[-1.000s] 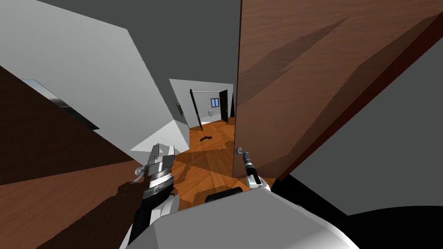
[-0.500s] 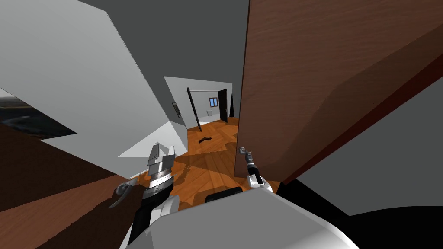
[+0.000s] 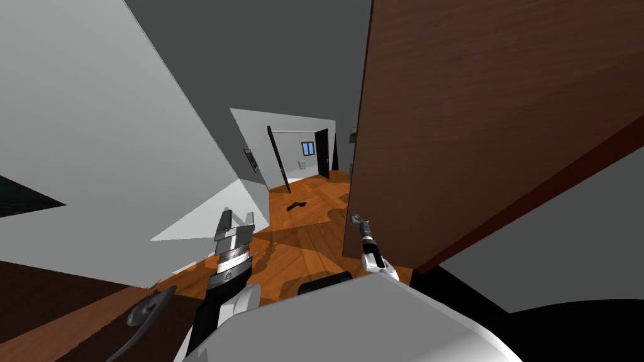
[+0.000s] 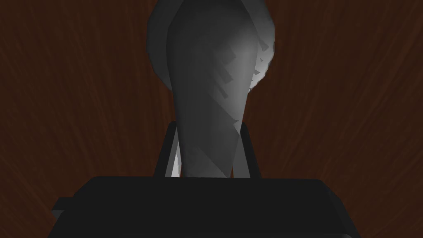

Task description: Push the door open

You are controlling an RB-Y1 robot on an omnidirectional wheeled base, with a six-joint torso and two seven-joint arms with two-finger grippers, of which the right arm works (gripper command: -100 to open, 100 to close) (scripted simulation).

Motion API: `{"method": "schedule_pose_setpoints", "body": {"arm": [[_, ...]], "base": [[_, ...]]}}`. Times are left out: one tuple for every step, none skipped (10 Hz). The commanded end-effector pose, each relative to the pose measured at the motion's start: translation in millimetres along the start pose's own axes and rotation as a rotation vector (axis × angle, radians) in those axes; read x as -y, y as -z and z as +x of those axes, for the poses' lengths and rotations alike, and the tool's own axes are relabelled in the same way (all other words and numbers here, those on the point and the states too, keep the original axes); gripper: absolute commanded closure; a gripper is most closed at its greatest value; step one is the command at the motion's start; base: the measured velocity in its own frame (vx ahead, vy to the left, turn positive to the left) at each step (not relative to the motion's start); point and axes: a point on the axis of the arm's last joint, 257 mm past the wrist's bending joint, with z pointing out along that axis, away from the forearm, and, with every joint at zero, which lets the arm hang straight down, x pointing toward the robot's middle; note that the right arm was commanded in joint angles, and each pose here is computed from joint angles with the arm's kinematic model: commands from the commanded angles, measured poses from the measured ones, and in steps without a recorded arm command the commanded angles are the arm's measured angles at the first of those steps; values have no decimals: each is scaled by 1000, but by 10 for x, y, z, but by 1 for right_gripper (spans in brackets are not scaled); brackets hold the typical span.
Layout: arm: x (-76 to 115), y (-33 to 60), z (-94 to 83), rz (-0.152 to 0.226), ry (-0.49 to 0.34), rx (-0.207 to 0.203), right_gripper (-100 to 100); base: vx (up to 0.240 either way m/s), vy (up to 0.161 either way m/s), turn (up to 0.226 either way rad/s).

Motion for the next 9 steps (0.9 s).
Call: {"method": "schedule_pose_setpoints", "body": {"arm": [[-4,-4,-89,-1,1,19,100],[-6,-5,-140,-1,2,31,100],[-8,-5,-197,-2,2,44,100],[-10,-4,-258,-2,2,58,100],[-11,-2,-321,-2,1,73,100],[-11,2,-383,-3,1,89,100],[-11,7,-443,-2,0,104,100],[-10,13,-498,-2,-1,118,100],[-8,20,-548,-2,-3,132,100]], "base": [[135,19,-41],[210,36,-62],[187,27,-48],[182,10,-31],[222,24,-49],[216,44,-53],[204,38,-55],[211,21,-51],[210,23,-46]]}}
